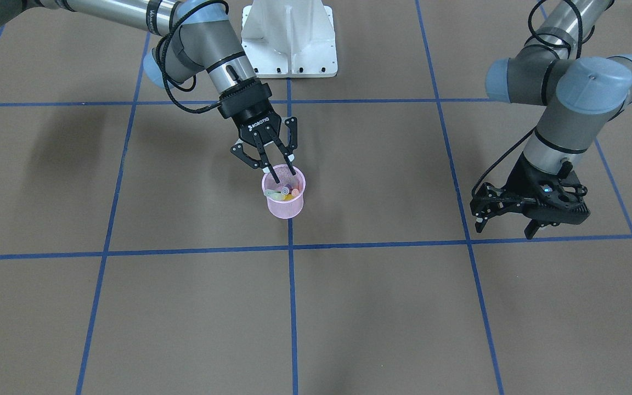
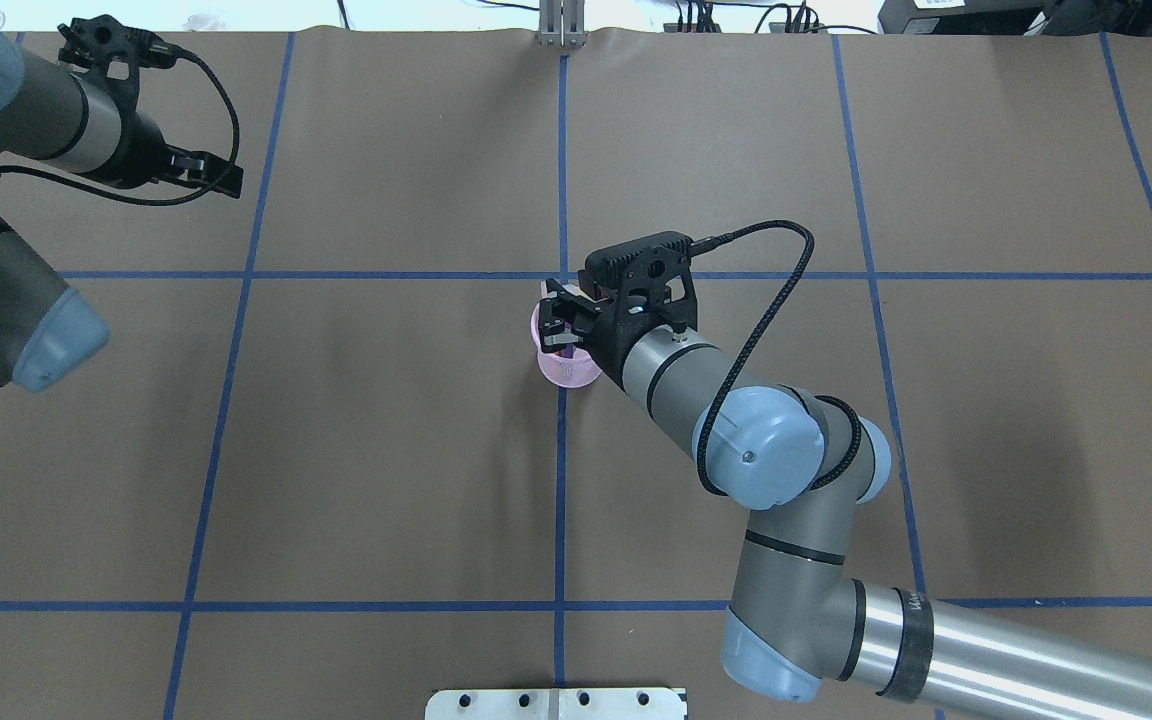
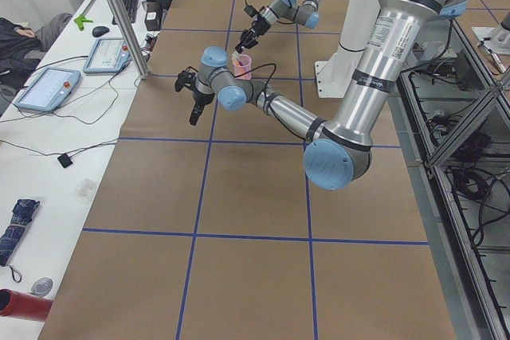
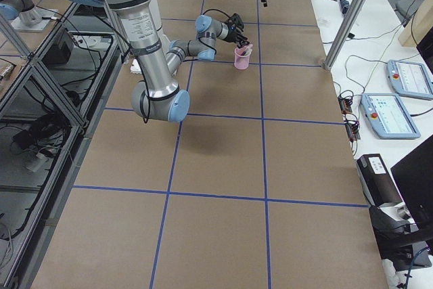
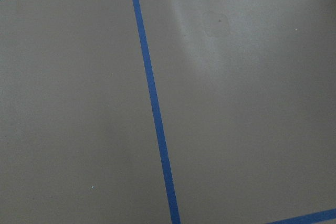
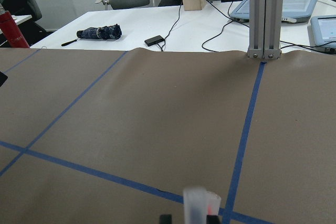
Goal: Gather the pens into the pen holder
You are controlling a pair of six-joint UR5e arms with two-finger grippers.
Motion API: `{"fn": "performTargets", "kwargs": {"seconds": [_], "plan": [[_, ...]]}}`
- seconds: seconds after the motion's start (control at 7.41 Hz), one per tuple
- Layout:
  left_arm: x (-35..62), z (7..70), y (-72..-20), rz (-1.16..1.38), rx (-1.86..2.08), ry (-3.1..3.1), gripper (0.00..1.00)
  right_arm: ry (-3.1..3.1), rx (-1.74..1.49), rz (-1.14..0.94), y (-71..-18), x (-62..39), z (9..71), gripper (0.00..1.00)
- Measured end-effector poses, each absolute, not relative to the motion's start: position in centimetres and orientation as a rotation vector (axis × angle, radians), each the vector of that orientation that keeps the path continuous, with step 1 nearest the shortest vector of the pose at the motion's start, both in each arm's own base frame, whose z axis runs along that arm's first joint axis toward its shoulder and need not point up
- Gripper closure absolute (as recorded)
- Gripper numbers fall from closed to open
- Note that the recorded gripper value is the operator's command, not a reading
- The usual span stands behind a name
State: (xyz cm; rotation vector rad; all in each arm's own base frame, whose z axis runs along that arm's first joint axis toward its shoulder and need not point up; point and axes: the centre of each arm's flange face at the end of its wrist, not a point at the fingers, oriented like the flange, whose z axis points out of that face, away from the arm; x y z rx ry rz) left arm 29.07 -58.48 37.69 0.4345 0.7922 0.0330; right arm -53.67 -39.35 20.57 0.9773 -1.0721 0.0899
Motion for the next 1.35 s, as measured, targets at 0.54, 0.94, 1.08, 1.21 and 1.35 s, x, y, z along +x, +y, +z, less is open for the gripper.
{"fn": "performTargets", "kwargs": {"seconds": [0.54,0.94,1.08,1.21,1.35], "plan": [[28.0,37.6,-59.2,0.047,0.445,0.779,0.0,-1.143,0.966,0.14,-39.8,-51.4,16.8,0.0],[22.4,38.8,-61.3,0.158,0.401,0.717,0.0,-0.962,0.761,0.064,-43.0,-45.3,15.4,0.0],[20.1,39.6,-61.8,0.198,0.383,0.693,0.0,-0.904,0.64,0.055,-44.5,-43.0,16.5,0.0],[18.1,41.5,-61.6,0.215,0.361,0.672,0.0,-0.837,0.477,0.07,-46.4,-40.6,18.9,0.0],[16.4,44.4,-60.7,0.214,0.34,0.651,0.0,-0.78,0.328,0.091,-48.3,-37.6,21.8,0.0]]}}
